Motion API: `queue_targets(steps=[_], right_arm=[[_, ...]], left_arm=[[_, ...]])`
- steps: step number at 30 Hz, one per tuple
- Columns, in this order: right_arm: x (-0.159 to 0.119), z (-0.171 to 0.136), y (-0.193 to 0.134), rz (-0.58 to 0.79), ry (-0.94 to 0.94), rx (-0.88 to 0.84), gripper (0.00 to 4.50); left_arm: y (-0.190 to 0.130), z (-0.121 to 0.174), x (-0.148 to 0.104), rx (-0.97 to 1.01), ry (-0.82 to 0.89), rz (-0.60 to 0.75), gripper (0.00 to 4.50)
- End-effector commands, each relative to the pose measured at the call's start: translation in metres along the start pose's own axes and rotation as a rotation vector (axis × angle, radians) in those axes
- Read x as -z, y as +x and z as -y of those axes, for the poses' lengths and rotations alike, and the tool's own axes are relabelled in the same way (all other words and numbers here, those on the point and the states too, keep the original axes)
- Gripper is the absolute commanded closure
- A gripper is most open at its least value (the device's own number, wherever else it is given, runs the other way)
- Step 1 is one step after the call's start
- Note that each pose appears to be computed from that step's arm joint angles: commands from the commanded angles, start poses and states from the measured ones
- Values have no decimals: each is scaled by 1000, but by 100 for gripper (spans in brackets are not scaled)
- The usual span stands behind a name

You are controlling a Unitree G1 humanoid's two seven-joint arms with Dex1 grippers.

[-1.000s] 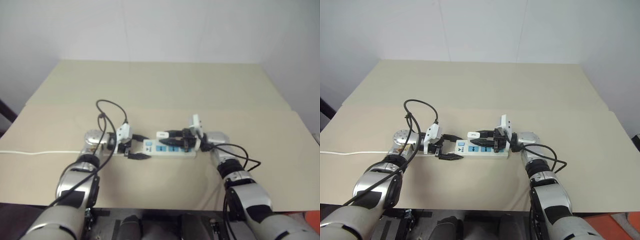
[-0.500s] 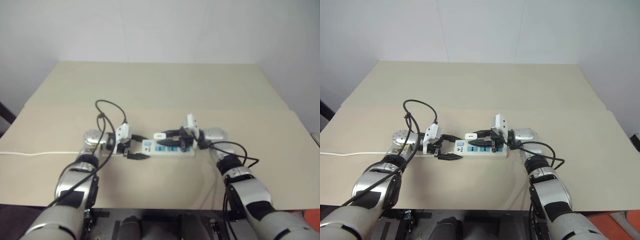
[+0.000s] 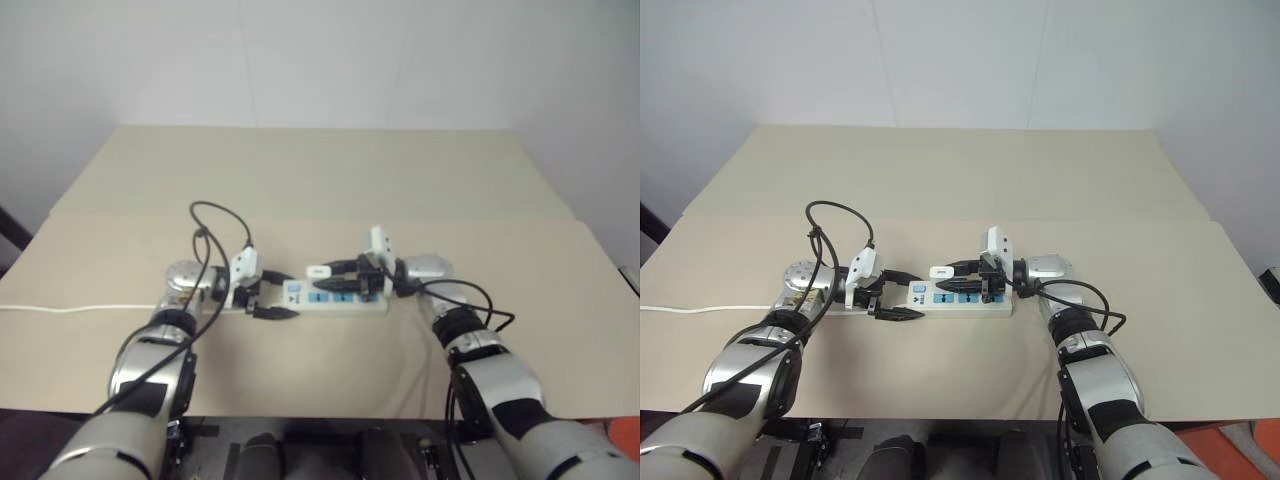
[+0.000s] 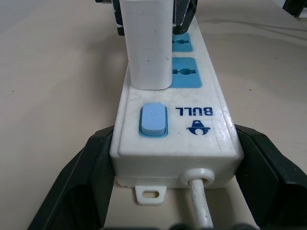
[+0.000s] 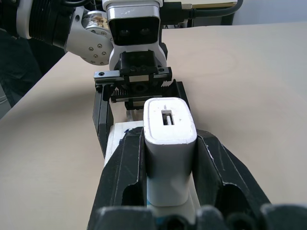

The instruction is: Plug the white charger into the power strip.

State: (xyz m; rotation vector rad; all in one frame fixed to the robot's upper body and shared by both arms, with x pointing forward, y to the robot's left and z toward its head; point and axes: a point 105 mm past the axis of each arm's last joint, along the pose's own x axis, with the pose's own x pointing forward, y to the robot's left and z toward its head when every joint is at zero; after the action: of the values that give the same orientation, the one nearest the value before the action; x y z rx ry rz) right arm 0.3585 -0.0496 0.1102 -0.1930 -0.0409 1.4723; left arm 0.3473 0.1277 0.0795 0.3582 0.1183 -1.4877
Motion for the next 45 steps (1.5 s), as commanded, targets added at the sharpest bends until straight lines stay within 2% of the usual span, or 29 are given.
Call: queue_targets(steps=[1,8,18,24,31,32,34,37,40,45], right_arm=[[43,-3,-25,-154,113,82,340],[43,-4,-25,-158,107,76,340],[26,-1,-28,-91,47,56,2],[21,-5,-34,-90,29,8,2],[8,-4,-37,-29,-23,8,2],[7,-2,-38,-24,-29,18,0],[5,-1,-41,-17,-41,27,0],[1,1,-46,-3,-58,41,0],[-7,2,-53,15,-80,50,0],[-31,2,-85,23,-189,84,0]], left_arm=[[0,1,-6,41,54,-10,123],[1,1,-6,43,54,-8,123],[0,2,-5,41,51,-13,123],[0,1,-4,46,48,-31,123],[3,0,-5,75,33,-59,123],[3,-1,-7,72,32,-51,50],[3,-4,-13,56,29,-16,2],[-1,-7,-18,42,40,-2,2],[-10,-13,-29,-25,106,70,2],[-48,-21,-46,-77,175,26,2]])
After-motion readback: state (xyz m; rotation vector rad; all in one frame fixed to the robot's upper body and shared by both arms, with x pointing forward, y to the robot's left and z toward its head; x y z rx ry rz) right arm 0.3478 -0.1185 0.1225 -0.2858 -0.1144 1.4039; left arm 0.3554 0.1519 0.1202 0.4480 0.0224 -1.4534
